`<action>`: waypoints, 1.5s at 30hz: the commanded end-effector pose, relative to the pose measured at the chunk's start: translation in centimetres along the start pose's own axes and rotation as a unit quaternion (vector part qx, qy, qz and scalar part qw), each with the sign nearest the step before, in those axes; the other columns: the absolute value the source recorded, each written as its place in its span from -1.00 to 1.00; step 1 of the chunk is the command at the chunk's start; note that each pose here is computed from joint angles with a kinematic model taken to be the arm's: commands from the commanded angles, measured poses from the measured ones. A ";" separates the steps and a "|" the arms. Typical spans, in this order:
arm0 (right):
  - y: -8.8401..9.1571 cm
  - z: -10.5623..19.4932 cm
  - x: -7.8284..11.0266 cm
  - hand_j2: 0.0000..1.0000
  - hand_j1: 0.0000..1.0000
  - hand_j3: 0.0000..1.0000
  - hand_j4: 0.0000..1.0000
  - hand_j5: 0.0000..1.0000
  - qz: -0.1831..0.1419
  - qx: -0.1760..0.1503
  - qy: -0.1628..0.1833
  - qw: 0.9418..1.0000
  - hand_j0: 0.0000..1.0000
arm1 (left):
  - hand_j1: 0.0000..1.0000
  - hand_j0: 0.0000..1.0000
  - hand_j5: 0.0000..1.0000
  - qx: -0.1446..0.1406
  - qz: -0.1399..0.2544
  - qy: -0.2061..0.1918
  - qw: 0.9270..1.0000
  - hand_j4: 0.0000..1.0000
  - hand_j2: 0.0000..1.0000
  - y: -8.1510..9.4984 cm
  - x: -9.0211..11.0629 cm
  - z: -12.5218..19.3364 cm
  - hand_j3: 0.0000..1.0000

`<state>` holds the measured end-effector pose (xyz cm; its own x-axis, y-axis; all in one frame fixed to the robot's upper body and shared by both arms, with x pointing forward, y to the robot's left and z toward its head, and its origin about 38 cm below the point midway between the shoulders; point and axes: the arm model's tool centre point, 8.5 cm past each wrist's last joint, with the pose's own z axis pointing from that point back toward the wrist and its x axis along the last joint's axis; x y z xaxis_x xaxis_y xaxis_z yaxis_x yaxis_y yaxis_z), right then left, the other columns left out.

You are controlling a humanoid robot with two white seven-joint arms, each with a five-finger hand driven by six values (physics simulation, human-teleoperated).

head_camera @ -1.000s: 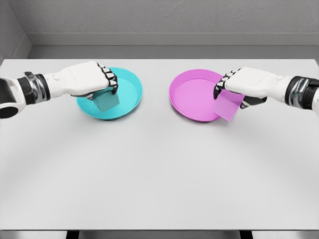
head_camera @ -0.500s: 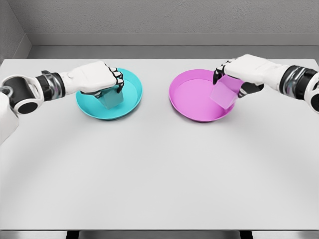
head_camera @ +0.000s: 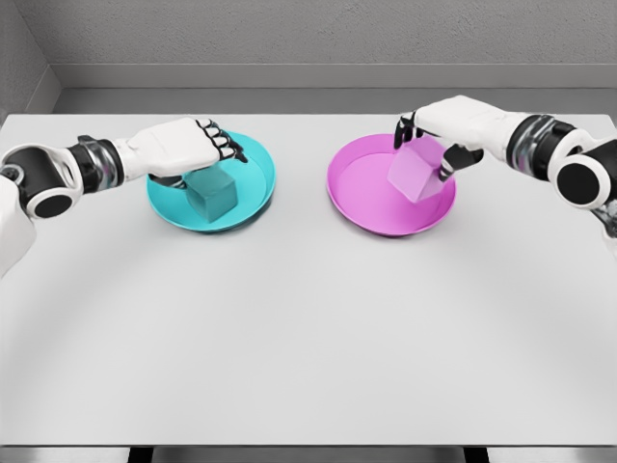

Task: Place the blocks in the corresponding plates according to their colors

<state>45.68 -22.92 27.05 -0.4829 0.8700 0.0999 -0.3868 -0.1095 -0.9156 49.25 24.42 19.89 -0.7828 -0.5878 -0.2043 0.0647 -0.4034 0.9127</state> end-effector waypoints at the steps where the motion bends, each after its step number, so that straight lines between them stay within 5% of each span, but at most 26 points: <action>1: 0.7 -0.8 0.0 0.05 0.05 0.05 0.05 0.05 -0.013 0.009 0.012 1.000 0.05 | 1.00 1.00 1.00 0.003 0.004 0.004 1.000 1.00 1.00 0.1 -0.4 0.4 1.00; 17: 1.6 -3.8 0.5 0.10 0.10 0.10 0.10 0.10 -0.036 0.029 0.022 0.999 0.10 | 1.00 1.00 1.00 0.022 0.042 0.047 0.998 1.00 1.00 1.0 -4.8 10.7 1.00; 18: 1.6 -3.8 0.6 0.33 0.33 0.33 0.33 0.33 -0.036 0.028 0.021 0.999 0.33 | 1.00 1.00 1.00 0.016 0.045 0.049 0.998 1.00 1.00 0.5 -4.9 11.2 1.00; 19: 1.5 -3.8 0.6 0.80 0.80 0.80 0.80 0.80 -0.037 0.027 0.022 0.999 0.80 | 1.00 1.00 1.00 0.019 0.048 0.049 0.997 1.00 1.00 0.7 -4.9 11.5 1.00; 20: 1.5 -3.7 0.5 0.99 0.99 0.99 0.99 0.99 -0.038 0.027 0.025 0.999 0.99 | 1.00 1.00 1.00 0.019 0.049 0.049 0.997 1.00 1.00 0.7 -5.0 11.9 1.00; 30: 0.9 -3.1 0.5 1.00 1.00 1.00 1.00 1.00 -0.030 0.018 0.020 0.999 1.00 | 1.00 1.00 1.00 0.007 0.045 0.052 0.998 1.00 1.00 0.4 -4.8 13.6 1.00; 32: 0.4 -2.5 1.3 1.00 1.00 1.00 1.00 1.00 -0.021 0.010 0.009 1.000 1.00 | 1.00 1.00 1.00 -0.001 0.052 0.051 0.997 1.00 1.00 -0.4 -4.5 13.8 1.00; 37: -1.1 1.8 -0.9 1.00 1.00 1.00 1.00 1.00 0.029 -0.017 -0.016 0.999 1.00 | 1.00 1.00 1.00 0.000 0.052 0.055 0.997 1.00 1.00 -0.5 -4.6 14.2 1.00; 45: 2.7 8.7 -4.6 1.00 1.00 1.00 1.00 1.00 0.107 0.002 -0.106 0.989 1.00 | 1.00 1.00 1.00 -0.008 0.043 0.053 0.998 1.00 1.00 -0.3 -4.4 14.8 1.00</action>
<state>40.14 -29.93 23.37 -0.6497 0.7564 0.0751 -0.3785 -0.2363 -0.8949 43.63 37.50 25.38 -0.7031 -0.6931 -0.1589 0.1445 -0.3581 0.9225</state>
